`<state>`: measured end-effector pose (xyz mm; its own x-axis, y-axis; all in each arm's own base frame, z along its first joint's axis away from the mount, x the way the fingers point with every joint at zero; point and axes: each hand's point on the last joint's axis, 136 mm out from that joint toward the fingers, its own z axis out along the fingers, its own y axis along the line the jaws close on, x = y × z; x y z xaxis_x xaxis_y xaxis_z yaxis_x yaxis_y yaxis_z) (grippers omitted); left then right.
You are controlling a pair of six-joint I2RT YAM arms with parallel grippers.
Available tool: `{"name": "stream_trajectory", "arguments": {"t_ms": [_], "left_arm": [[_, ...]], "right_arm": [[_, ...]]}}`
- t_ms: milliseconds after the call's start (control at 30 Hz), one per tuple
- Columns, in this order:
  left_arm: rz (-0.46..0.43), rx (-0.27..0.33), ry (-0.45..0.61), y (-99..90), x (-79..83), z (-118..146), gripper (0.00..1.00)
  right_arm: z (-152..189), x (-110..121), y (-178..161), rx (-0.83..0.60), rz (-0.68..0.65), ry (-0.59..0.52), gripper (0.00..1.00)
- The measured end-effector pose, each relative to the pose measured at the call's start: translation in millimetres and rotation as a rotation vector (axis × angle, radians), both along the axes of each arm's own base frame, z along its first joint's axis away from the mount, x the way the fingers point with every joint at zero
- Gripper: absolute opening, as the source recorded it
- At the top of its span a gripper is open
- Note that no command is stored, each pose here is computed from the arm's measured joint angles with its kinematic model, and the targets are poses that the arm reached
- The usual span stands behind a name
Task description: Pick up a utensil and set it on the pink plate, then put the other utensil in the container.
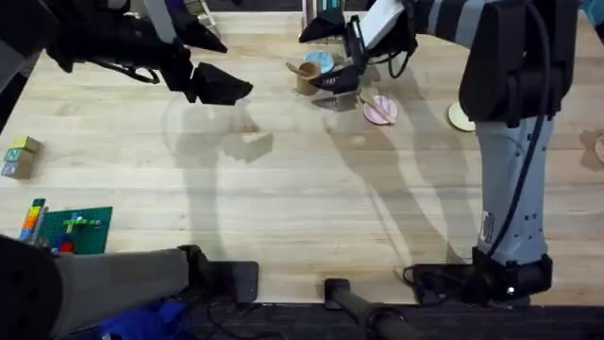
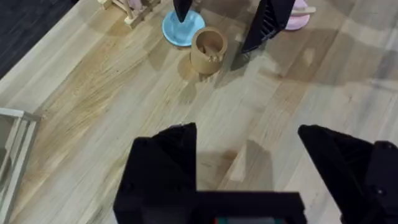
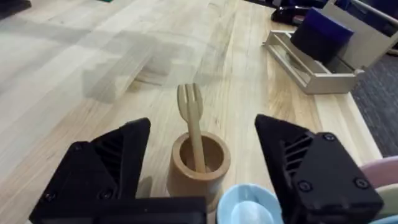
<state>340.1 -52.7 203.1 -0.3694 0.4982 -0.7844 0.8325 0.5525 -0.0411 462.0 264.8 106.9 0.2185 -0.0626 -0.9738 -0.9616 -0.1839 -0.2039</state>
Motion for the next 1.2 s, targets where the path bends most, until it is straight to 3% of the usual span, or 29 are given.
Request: {"name": "stream_trajectory", "arguments": {"t_ms": [300, 733, 967, 1200], "left_arm": [[0.0, 0.0, 0.0, 0.0, 0.0, 0.0, 0.993], [0.0, 0.0, 0.0, 0.0, 0.0, 0.0, 0.993], [0.0, 0.0, 0.0, 0.0, 0.0, 0.0, 0.993], [0.0, -0.001, 0.0, -0.2, 0.0, 0.2, 0.994]], "right_arm": [[0.4, 1.5, -0.4, -0.043, -0.018, 0.064, 0.998], [56.6, 2.2, -7.4, -0.234, -0.159, 0.279, 0.998], [87.2, -15.6, -22.8, -0.342, -0.236, 0.371, 0.998], [123.9, -48.5, -47.4, -0.394, -0.307, 0.365, 0.998]]}}
